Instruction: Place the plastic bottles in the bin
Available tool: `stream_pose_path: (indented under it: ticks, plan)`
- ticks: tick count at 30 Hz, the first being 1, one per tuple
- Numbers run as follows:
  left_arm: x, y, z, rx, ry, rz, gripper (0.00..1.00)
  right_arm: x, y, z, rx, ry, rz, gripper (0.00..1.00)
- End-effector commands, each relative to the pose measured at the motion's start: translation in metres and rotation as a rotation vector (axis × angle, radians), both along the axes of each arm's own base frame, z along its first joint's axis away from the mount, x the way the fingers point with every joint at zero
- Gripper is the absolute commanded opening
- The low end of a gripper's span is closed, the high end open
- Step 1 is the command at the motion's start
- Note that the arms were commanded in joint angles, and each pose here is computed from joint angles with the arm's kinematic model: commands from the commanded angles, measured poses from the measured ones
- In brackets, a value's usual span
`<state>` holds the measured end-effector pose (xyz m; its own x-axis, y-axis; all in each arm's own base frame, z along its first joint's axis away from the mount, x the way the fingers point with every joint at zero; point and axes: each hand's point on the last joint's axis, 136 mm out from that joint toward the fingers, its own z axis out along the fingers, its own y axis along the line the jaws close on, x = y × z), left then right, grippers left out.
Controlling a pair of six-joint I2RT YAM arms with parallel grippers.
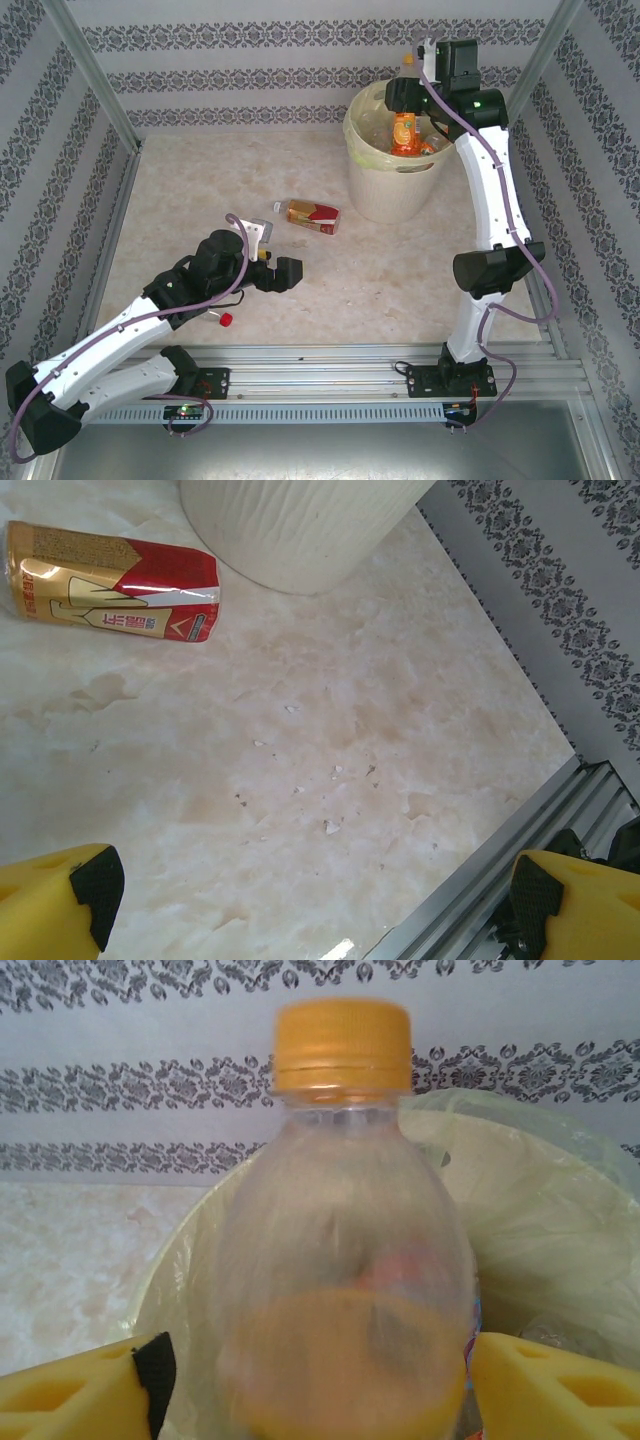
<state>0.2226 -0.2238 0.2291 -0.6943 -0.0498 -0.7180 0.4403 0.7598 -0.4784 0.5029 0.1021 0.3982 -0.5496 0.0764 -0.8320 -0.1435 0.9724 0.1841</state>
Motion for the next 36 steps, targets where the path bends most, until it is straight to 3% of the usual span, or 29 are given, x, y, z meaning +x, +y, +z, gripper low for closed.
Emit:
stream_pose_path:
  ticks: [1,9,17,24,29,36]
  plan:
    - [0.000,-0.001,0.010,0.011,-0.030,-0.010,1.00,-0.009,0.018,0.001,-0.006,0.006,0.079,0.83]
    - [0.001,0.003,0.011,0.077,-0.050,-0.027,1.00,-0.026,0.030,0.005,0.049,0.000,0.125,0.88]
    - [0.003,0.005,0.006,0.185,-0.057,-0.077,1.00,-0.075,0.042,0.008,0.154,-0.014,0.189,0.89]
    - [0.023,0.003,-0.003,0.281,-0.024,-0.087,1.00,-0.138,0.050,-0.029,0.251,0.020,0.222,0.92]
    - [0.041,0.001,-0.011,0.420,-0.002,-0.137,1.00,-0.185,0.059,-0.062,0.324,0.059,0.269,0.97]
    - [0.086,-0.001,-0.020,0.521,0.053,-0.162,0.99,-0.233,0.063,-0.107,0.368,0.120,0.286,0.98]
